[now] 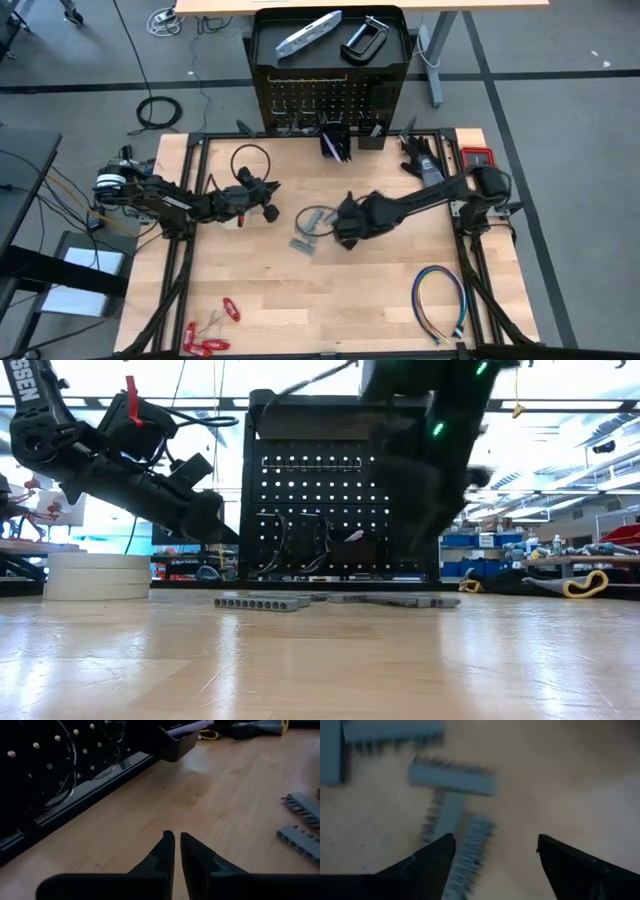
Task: Hang tools onto peg board
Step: Put the gray screwdriver bit set into the right black bin on the peg board
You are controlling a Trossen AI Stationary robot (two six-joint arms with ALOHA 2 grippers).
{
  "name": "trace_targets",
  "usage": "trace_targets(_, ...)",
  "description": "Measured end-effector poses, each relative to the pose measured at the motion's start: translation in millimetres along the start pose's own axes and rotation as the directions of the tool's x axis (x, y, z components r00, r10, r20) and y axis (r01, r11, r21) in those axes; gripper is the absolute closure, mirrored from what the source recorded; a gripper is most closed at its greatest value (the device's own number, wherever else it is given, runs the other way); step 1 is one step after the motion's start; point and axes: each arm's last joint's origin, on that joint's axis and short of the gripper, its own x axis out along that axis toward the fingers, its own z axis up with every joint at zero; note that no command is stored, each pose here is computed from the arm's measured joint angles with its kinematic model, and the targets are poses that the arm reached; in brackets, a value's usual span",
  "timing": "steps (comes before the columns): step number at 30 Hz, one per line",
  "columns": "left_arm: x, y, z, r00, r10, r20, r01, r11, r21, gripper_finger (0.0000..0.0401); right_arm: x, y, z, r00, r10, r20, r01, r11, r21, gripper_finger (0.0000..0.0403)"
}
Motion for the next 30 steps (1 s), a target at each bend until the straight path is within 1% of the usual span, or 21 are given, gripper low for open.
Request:
trace_targets(2, 0, 0, 0, 1.000, 0.000, -0.001, 0.000, 1.000, -0.011, 0.0366, -11, -10, -4, 0.999, -0.044, -0.005, 0.045, 0.999, 0.010, 0.0110)
trace_targets(3, 0, 0, 0, 1.000, -0.001, 0.002, 0.001, 1.000, -0.014, 0.0366, -13, -11, -5, 0.999, -0.050, -0.011, 0.050, 0.999, 0.020, 0.0112)
trace_targets(7, 0, -1, 1, 1.000, -0.028, 0.006, 0.028, 0.999, -0.018, 0.0366, -18, -6, -9, 0.999, -0.031, 0.006, 0.031, 0.999, 0.042, 0.0115)
trace_targets(10, 0, -1, 2, 0.999, -0.042, 0.013, 0.042, 0.999, -0.022, 0.0366, -5, 5, -19, 1.000, -0.001, 0.007, 0.001, 0.999, 0.045, 0.0114)
trace_targets(14, 0, -2, 2, 0.998, -0.055, 0.016, 0.055, 0.998, -0.024, 0.0366, 18, 5, -35, 0.999, 0.038, 0.004, -0.038, 0.985, 0.168, 0.0118)
trace_targets(16, 0, -2, 2, 0.998, -0.061, 0.015, 0.062, 0.998, -0.023, 0.0366, 30, 2, -42, 0.999, 0.047, 0.017, -0.050, 0.979, 0.200, 0.0122)
trace_targets(18, 0, -2, 2, 0.998, -0.061, 0.016, 0.062, 0.998, -0.024, 0.0366, 39, 1, -45, 0.996, 0.079, 0.049, -0.088, 0.971, 0.223, 0.0128)
trace_targets(21, 0, -2, 2, 0.998, -0.061, 0.017, 0.062, 0.998, -0.024, 0.0366, 51, -3, -50, 0.990, 0.112, 0.081, -0.127, 0.968, 0.215, 0.0135)
trace_targets(23, 0, -2, 2, 0.998, -0.061, 0.016, 0.062, 0.998, -0.024, 0.0366, 55, -7, -52, 0.990, 0.111, 0.088, -0.127, 0.971, 0.205, 0.0139)
trace_targets(25, 0, -2, 2, 0.998, -0.061, 0.019, 0.062, 0.998, -0.025, 0.0366, 60, -11, -54, 0.991, 0.096, 0.088, -0.112, 0.975, 0.193, 0.0141)
trace_targets(27, 0, -2, 2, 0.998, -0.061, 0.017, 0.062, 0.998, -0.024, 0.0366, 64, -16, -55, 0.992, 0.057, 0.112, -0.076, 0.981, 0.177, 0.0142)
trace_targets(30, 0, -2, 2, 0.998, -0.061, 0.016, 0.062, 0.998, -0.024, 0.0366, 72, -20, -59, 0.979, 0.024, 0.201, -0.057, 0.985, 0.161, 0.0143)
